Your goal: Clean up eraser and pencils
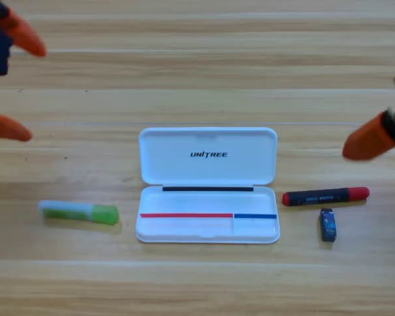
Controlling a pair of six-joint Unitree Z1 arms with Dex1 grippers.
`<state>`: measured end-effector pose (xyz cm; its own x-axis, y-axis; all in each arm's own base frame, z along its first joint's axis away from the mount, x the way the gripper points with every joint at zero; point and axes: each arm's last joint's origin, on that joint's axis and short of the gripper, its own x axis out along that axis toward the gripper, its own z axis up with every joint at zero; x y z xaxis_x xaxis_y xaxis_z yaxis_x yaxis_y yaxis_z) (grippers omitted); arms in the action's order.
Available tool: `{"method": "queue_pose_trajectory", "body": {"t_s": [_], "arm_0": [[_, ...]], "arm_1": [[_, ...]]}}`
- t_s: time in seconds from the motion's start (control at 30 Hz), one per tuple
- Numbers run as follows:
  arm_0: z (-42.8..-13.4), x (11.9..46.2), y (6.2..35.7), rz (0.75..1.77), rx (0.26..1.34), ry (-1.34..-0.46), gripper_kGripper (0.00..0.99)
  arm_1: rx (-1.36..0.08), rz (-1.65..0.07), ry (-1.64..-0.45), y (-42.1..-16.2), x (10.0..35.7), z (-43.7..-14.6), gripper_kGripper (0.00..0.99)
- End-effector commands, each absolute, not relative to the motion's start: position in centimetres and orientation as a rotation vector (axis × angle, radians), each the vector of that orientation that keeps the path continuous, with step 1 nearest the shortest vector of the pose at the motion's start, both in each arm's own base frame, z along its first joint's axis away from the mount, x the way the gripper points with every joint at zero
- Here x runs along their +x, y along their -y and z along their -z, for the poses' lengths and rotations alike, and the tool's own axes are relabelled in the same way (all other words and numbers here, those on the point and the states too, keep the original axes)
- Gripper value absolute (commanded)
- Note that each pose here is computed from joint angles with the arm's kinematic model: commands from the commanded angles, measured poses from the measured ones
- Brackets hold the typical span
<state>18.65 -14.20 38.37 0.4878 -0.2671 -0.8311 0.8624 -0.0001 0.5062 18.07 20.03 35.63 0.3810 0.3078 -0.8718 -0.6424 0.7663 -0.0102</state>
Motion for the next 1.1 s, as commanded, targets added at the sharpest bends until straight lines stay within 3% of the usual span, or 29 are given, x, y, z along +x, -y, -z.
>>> {"method": "queue_pose_trajectory", "body": {"t_s": [0.03,0.2,0.33,0.67,0.97,1.1], "arm_0": [[-34.0,21.9,13.1,0.977,1.310,-0.822,0.988],[-31.6,22.9,13.2,1.023,1.303,-0.915,0.985],[-29.5,23.6,13.8,1.055,1.274,-0.996,0.977],[-24.3,25.9,15.5,1.168,1.197,-1.173,0.959],[-22.2,27.6,16.3,1.174,1.185,-1.206,0.959],[-22.0,28.0,16.2,1.167,1.181,-1.201,0.959]], "arm_1": [[-0.368,-0.438,-1.276,-23.0,22.0,-29.1,0.988],[-0.317,-0.307,-1.363,-24.5,23.8,-25.8,0.990],[-0.197,-0.162,-1.432,-24.6,24.6,-23.7,0.989],[-0.099,-0.053,-1.464,-24.9,26.4,-19.7,0.922],[-0.088,-0.050,-1.511,-25.4,26.8,-17.7,0.888],[-0.084,-0.048,-1.545,-25.3,26.8,-16.8,0.824]]}}
